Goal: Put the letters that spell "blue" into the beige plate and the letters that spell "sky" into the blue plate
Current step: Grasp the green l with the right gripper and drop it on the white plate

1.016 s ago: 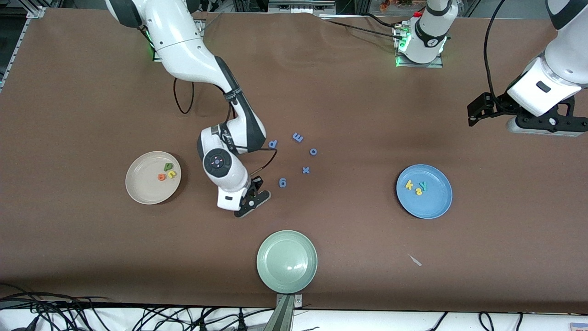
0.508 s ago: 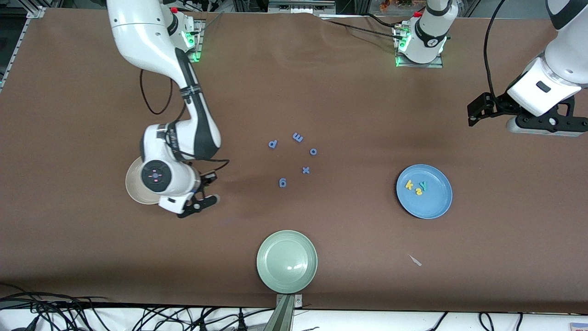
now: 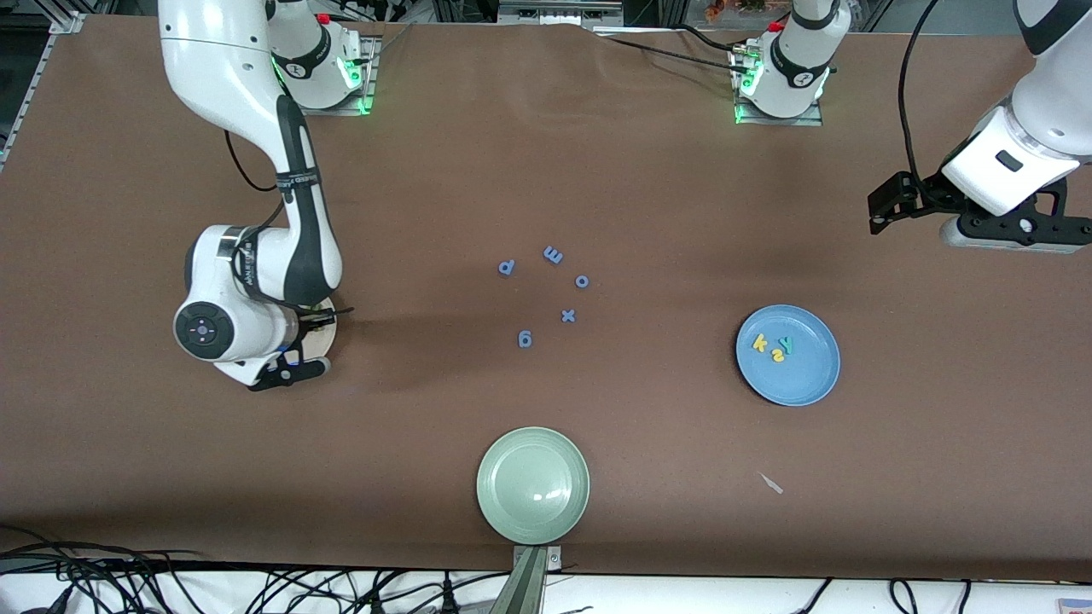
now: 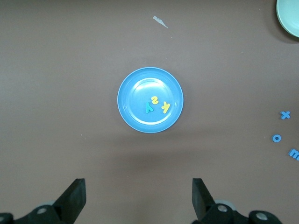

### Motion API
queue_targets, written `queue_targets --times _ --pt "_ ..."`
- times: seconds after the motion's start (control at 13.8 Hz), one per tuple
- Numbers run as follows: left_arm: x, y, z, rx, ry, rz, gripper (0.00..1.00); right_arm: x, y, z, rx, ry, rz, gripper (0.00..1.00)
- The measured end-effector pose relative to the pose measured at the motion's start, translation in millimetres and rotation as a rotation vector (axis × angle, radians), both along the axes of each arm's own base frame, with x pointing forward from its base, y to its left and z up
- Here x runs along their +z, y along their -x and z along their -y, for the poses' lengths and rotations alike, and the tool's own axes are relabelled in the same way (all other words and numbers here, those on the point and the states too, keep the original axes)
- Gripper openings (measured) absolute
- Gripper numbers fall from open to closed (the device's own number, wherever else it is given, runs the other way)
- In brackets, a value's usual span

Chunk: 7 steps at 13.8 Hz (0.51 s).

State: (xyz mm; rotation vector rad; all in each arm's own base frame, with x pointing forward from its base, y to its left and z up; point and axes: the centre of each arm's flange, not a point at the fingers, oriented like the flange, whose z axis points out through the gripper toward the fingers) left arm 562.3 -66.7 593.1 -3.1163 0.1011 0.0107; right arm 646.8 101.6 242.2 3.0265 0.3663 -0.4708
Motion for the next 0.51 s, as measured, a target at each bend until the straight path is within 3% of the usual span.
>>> queue_targets --times 0.15,0.51 --pt "0 0 0 0.0 0.0 0.0 1.0 1 -1 10 -0.015 0.01 0.002 0.22" --pt "0 0 0 0.0 0.0 0.0 1.0 29 -13 -14 0.0 0.001 0.033 0.75"
